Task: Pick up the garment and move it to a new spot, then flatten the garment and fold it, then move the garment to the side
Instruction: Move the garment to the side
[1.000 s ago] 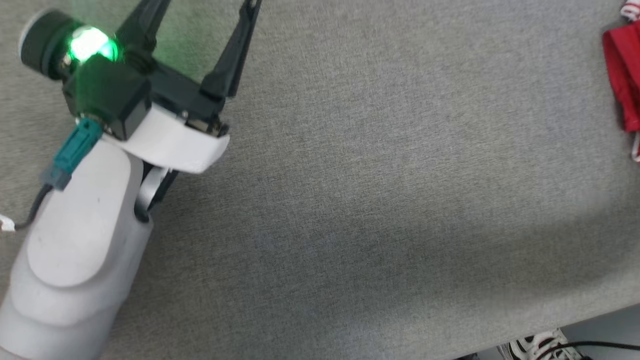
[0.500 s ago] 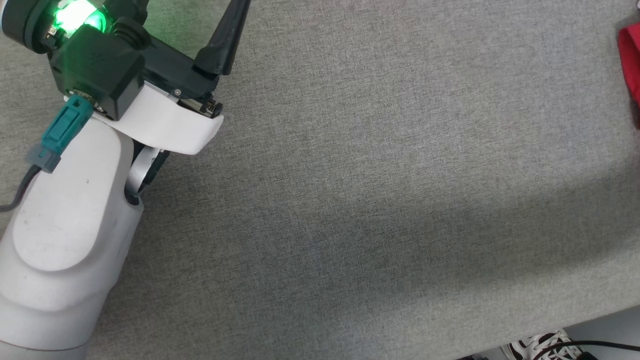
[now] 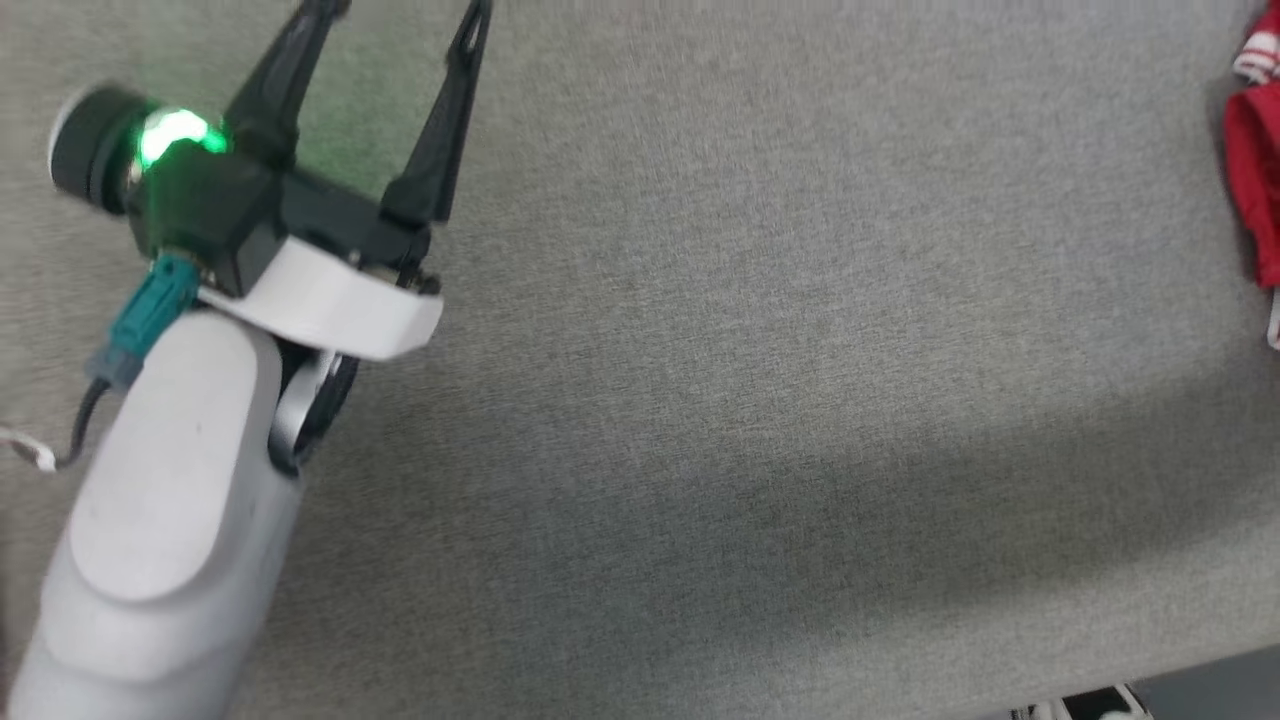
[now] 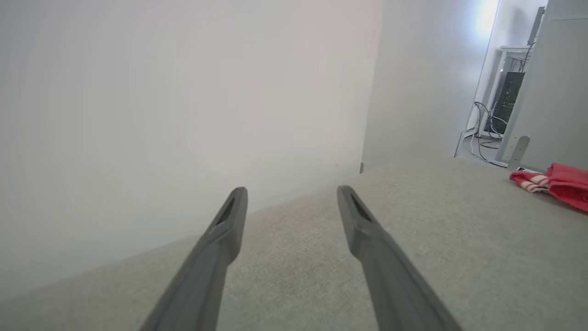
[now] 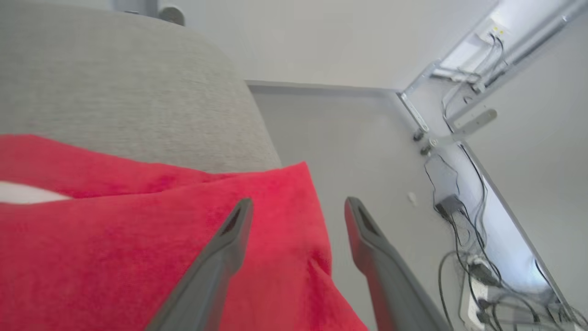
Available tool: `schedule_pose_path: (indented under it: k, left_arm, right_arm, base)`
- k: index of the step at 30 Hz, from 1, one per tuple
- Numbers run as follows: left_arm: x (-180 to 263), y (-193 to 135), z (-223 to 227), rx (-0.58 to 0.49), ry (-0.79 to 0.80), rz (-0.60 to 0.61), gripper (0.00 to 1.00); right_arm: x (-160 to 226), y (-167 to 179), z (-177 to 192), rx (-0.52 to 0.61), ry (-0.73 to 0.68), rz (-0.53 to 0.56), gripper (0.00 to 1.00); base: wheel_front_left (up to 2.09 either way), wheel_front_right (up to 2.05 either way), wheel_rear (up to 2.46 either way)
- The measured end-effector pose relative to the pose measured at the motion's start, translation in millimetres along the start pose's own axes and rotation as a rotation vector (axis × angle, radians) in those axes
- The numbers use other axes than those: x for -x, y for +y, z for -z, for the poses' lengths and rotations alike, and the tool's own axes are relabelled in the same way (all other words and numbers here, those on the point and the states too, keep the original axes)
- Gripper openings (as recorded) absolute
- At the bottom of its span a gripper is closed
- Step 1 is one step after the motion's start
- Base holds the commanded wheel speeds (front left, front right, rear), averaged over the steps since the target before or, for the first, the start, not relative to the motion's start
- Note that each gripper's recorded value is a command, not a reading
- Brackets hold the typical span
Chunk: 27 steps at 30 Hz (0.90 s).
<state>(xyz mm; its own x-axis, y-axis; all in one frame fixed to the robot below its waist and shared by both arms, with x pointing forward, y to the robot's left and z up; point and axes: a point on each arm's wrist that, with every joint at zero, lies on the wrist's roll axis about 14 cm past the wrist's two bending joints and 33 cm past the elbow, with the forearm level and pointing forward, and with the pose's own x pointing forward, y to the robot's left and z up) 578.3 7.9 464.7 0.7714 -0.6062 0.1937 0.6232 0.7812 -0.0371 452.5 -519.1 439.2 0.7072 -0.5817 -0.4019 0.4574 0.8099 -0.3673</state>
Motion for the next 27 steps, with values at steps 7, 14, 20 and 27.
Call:
schedule_pose_path:
  k: [7, 14, 20, 27]
  left_arm:
    - [54, 11, -9, 0.010, 0.079, -0.138, 1.00]
    - [123, 23, -25, 0.003, 0.142, -0.300, 1.00]
    - [173, 26, -46, 0.008, 0.143, -0.427, 1.00]
    - [243, 25, -64, -0.003, 0.154, -0.567, 1.00]
  right_arm:
    - [25, 55, -21, 0.071, -0.137, -0.184, 1.00]
    - [65, 124, -50, 0.023, -0.291, -0.380, 1.00]
    - [111, 176, -61, -0.037, -0.381, -0.534, 1.00]
    - [178, 210, -61, -0.132, -0.466, -0.668, 1.00]
  base:
    - [0.00, 0.00, 0.00]
    - [0.00, 0.00, 0.00]
    - [0.00, 0.00, 0.00]
    - [0.00, 0.00, 0.00]
